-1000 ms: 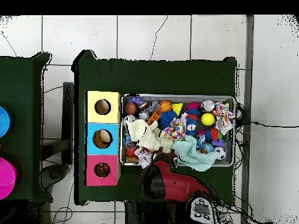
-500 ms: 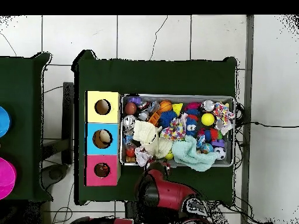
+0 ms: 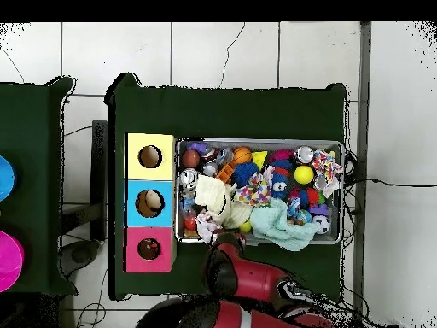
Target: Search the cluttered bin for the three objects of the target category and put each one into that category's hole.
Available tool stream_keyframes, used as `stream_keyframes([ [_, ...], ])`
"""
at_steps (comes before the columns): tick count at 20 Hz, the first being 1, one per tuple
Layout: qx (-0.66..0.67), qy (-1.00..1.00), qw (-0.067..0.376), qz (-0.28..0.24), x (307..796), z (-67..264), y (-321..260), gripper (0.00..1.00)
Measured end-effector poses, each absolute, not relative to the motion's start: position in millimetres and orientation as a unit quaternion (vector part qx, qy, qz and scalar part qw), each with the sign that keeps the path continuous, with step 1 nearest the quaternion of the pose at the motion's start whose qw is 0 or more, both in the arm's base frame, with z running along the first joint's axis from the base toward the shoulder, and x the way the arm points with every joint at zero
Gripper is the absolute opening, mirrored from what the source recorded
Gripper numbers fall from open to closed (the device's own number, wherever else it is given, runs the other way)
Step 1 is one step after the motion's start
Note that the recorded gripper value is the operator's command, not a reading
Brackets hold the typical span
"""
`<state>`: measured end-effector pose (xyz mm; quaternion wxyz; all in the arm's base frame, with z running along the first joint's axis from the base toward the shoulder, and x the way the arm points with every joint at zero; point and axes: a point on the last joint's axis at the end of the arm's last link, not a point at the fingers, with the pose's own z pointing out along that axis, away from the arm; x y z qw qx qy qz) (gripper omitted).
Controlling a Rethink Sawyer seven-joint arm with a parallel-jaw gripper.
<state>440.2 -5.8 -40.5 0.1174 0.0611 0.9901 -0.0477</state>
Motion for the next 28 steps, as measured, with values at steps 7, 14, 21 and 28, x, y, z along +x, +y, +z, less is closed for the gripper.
stream_keyframes([
  [7,0.019,0.985,0.173,-0.017,455,-60,0,1.00],
  [14,0.008,0.984,0.177,-0.017,458,-68,-1,1.00],
  [21,-0.014,0.983,0.177,-0.048,459,-65,-2,1.00],
  [28,-0.030,0.975,0.196,-0.100,463,-53,-21,1.00],
])
